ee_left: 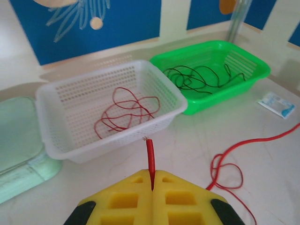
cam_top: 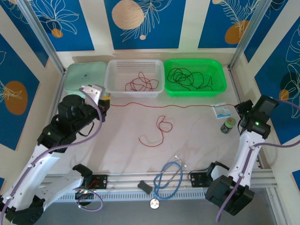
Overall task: Untangle the cables
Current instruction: Straighten the cable, then place the cable into the container.
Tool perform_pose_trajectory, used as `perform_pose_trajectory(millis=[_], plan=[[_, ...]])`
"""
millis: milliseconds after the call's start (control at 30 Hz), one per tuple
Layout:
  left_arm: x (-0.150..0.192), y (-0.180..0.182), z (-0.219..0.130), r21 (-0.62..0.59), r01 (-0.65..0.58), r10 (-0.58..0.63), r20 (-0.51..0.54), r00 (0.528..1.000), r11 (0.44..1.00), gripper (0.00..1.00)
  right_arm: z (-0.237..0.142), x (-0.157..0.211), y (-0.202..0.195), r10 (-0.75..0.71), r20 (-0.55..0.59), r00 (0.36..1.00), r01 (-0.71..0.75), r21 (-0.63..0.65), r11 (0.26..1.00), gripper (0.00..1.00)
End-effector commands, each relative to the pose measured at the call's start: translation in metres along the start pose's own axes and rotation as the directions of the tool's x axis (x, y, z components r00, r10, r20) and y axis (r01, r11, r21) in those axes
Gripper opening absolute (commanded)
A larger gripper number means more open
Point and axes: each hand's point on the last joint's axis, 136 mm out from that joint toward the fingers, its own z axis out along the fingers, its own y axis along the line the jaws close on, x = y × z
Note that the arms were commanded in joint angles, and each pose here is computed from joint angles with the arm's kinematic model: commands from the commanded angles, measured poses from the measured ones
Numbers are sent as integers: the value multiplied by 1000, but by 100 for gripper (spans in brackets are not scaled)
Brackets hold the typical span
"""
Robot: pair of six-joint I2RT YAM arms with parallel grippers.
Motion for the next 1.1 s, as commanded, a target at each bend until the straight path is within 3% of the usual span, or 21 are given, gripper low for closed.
perform_pose_trajectory(millis=[0, 200, 400, 600, 833, 1067], plan=[[-18, 29, -20, -155, -7, 17, 66, 998, 988, 0, 0, -8, -7, 3, 24, 1000, -3, 0, 1000, 0], [-22, 44, -28, -243, -11, 31, 78, 996, 970, 0, 1, -13, -13, 27, 32, 999, -27, 4, 1000, 0], [-31, 52, -21, -291, -3, 28, 81, 996, 957, 0, 1, -8, 7, 31, -6, 1000, -31, -72, 997, 0], [-57, 47, 11, -262, -2, 28, 95, 995, 965, 0, -8, 28, 89, -165, -71, 984, 145, -225, 964, 0], [-93, 59, 68, -291, -21, 53, 103, 993, 956, 0, -25, 68, 209, -375, -96, 922, 296, -450, 843, 0], [-124, 89, 120, -322, 12, 38, 149, 988, 947, 0, -21, 108, 297, -503, -84, 860, 364, -589, 722, 0]])
